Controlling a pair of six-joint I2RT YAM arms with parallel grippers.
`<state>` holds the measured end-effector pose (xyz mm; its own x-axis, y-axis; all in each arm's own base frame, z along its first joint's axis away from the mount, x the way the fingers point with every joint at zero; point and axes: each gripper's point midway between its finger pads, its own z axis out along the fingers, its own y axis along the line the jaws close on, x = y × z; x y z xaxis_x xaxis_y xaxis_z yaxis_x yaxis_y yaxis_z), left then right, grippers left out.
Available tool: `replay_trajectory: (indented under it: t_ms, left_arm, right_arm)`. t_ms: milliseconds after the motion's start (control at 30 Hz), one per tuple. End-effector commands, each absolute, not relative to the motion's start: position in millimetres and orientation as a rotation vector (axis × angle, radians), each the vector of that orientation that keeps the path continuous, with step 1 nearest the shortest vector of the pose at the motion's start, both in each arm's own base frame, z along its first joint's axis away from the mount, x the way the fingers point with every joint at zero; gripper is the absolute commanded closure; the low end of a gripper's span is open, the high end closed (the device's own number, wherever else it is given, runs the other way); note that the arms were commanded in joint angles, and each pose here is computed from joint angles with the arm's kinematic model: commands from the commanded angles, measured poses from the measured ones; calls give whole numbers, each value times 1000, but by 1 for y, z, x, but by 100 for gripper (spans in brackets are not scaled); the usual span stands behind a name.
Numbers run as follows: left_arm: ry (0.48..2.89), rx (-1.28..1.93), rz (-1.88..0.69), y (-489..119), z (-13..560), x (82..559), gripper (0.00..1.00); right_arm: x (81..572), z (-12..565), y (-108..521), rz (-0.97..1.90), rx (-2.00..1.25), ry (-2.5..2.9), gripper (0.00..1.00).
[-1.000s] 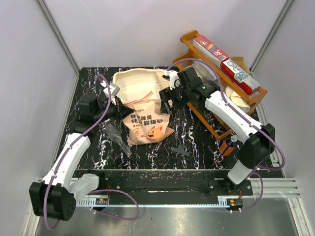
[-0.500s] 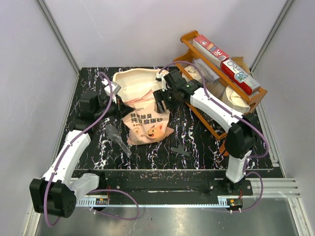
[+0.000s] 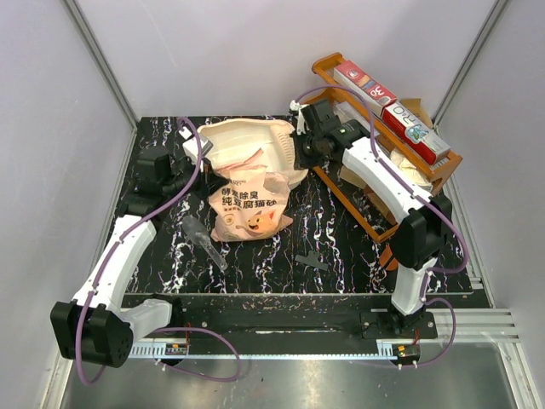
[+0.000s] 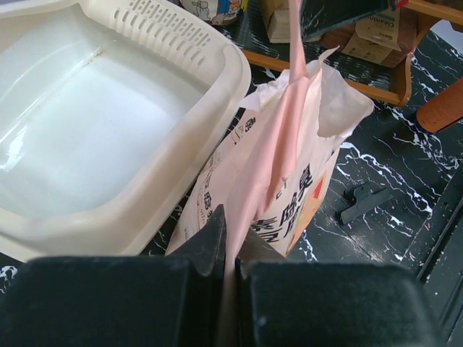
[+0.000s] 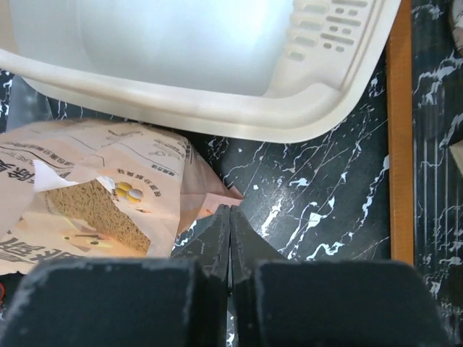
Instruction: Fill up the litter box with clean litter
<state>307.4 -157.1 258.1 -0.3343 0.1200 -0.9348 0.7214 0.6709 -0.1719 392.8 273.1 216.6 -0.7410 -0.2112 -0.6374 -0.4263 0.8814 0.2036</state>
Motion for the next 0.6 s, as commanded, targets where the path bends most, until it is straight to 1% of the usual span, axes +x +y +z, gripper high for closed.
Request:
replay_trajectory:
  t_ms: [0, 33, 133, 200, 233, 267, 333, 400, 467, 500, 567]
  left_arm:
    - [1468, 709, -615, -160, 354, 325, 100]
    - [1489, 700, -629, -160, 346, 324, 100]
    - [1535, 676, -663, -161, 335, 321, 100]
    - [1582, 675, -672, -159, 328, 315, 84]
    - [1589, 697, -648, -157, 325, 313, 72]
    - [1600, 702, -621, -152, 325, 311, 53]
    - [1659, 697, -523, -135, 315, 301, 32]
    - [1736, 651, -402, -111, 308, 289, 16]
    - [1764, 684, -300, -94, 300, 277, 12]
    - [1803, 679, -252, -85, 291, 264, 9]
    - [1812, 710, -180, -74, 284, 253, 7]
  right_arm:
    - [380, 218, 278, 502, -494, 2418, 100]
    - [375, 208, 276, 501, -501, 2442, 100]
    - [370, 215, 275, 524, -515, 2403, 100]
    - [372, 235, 278, 556, -538, 2322, 100]
    - [372, 239, 280, 565, -545, 2299, 100]
    - [375, 252, 281, 580, -546, 2248, 100]
    - [372, 266, 285, 611, -603, 2182, 64]
    - [372, 278, 287, 615, -641, 2130, 41]
    - [372, 293, 285, 608, -647, 2079, 37]
    - [372, 299, 284, 603, -661, 2056, 32]
    - [368, 311, 285, 605, -710, 2000, 29]
